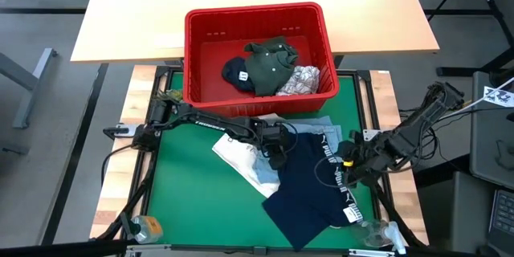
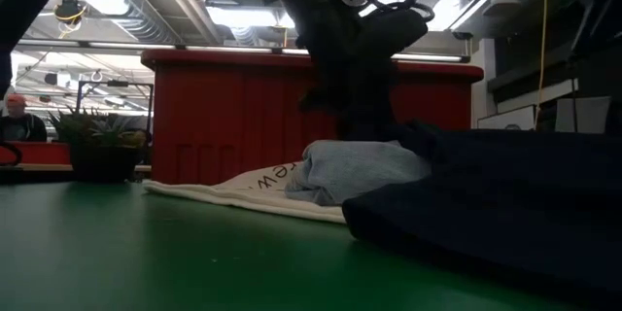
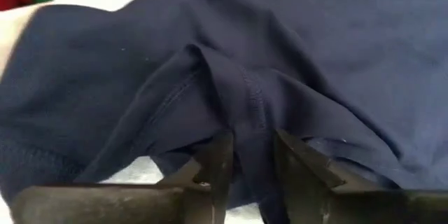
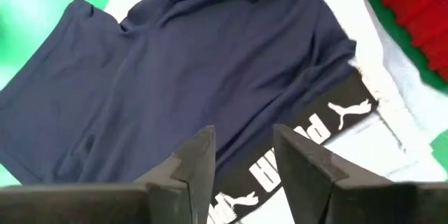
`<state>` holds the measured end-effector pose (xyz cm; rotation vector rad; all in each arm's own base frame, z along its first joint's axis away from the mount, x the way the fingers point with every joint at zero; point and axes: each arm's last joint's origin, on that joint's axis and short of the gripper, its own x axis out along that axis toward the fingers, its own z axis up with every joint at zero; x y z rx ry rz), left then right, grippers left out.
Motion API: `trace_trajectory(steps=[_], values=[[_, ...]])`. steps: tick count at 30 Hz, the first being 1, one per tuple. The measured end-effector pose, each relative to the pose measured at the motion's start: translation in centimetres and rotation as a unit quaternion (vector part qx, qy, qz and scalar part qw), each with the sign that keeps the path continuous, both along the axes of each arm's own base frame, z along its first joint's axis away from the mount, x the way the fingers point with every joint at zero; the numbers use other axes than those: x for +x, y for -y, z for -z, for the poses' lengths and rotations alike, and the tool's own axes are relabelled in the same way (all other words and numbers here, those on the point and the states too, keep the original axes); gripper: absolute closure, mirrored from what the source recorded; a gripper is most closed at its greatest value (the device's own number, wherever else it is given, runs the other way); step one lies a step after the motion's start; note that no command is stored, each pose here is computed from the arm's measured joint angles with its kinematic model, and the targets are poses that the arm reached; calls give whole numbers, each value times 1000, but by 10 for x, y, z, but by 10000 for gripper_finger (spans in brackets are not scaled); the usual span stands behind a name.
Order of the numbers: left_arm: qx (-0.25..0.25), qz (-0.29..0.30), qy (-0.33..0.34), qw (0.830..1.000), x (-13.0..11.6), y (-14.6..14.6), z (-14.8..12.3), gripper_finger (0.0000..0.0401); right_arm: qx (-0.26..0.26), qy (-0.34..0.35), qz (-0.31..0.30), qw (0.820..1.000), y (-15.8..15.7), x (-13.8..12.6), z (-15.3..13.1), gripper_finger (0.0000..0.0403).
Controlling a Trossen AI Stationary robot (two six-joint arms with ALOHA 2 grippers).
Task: Fold laundry
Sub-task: Fold the dark blue boxer
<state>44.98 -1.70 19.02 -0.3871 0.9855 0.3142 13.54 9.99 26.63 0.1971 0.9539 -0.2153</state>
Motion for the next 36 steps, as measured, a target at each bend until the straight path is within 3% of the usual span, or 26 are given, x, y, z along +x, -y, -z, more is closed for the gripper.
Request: trace_trajectory(steps=[8,14,23,32,36], values=[[-1,4,0,1000,-2,5,-4,394,-28,-7,24,999,19,12,0,256],[-1,15,-1,1000,-7,14,-12,398,-49,-21,56,997,37,20,6,256],[-1,32,-27,999,-26,38,-32,400,-48,-100,100,989,64,19,53,256],[1,54,-60,997,-35,58,-30,400,-15,-42,95,994,81,30,87,256],[4,59,-79,995,-39,63,-28,401,-13,-57,120,991,90,28,92,256]])
